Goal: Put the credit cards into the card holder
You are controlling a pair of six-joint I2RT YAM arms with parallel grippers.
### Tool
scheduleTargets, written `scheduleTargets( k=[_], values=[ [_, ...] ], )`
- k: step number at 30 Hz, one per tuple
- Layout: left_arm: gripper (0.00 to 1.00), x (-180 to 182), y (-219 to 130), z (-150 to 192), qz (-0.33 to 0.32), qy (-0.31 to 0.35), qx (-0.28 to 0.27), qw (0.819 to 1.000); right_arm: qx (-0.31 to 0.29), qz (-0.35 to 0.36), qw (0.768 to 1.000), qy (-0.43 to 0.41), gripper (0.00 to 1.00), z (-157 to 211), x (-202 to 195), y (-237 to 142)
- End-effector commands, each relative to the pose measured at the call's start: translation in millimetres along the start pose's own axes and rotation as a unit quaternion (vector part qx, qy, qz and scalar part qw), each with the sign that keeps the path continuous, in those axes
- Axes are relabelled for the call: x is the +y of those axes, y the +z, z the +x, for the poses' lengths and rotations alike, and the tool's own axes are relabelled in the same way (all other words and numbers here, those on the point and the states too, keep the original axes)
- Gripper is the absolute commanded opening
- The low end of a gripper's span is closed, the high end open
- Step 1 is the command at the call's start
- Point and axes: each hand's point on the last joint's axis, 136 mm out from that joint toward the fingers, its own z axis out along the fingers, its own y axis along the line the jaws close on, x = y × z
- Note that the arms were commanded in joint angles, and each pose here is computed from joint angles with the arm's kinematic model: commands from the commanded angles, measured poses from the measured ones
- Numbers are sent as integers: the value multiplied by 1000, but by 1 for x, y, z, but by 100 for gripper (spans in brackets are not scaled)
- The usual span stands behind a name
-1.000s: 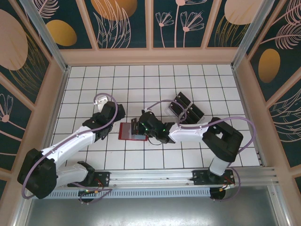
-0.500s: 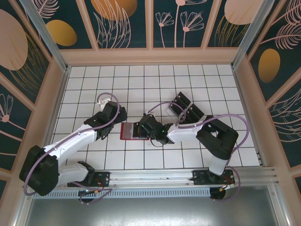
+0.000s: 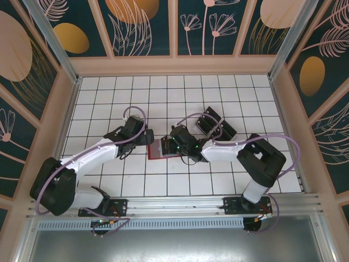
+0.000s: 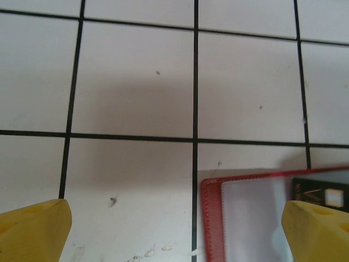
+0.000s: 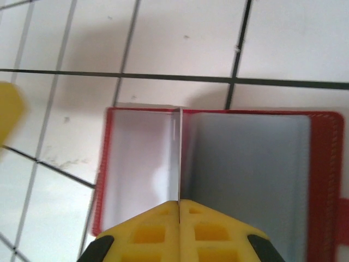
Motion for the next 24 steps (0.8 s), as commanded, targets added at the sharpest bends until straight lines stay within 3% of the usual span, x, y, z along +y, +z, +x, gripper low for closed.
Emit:
scheduleTargets(
  k=[1, 11, 24],
  values=[
    [98, -1, 1, 4, 0, 28, 19, 999, -20, -56, 998, 0, 0, -16, 20, -21],
    [98, -4, 12, 16, -5, 56, 44, 997, -70, -102, 989, 76, 0, -29, 5, -45],
    [98, -13, 24, 38, -27, 86, 63, 994, -84, -128, 985, 84, 0, -25, -4, -42]
  ],
)
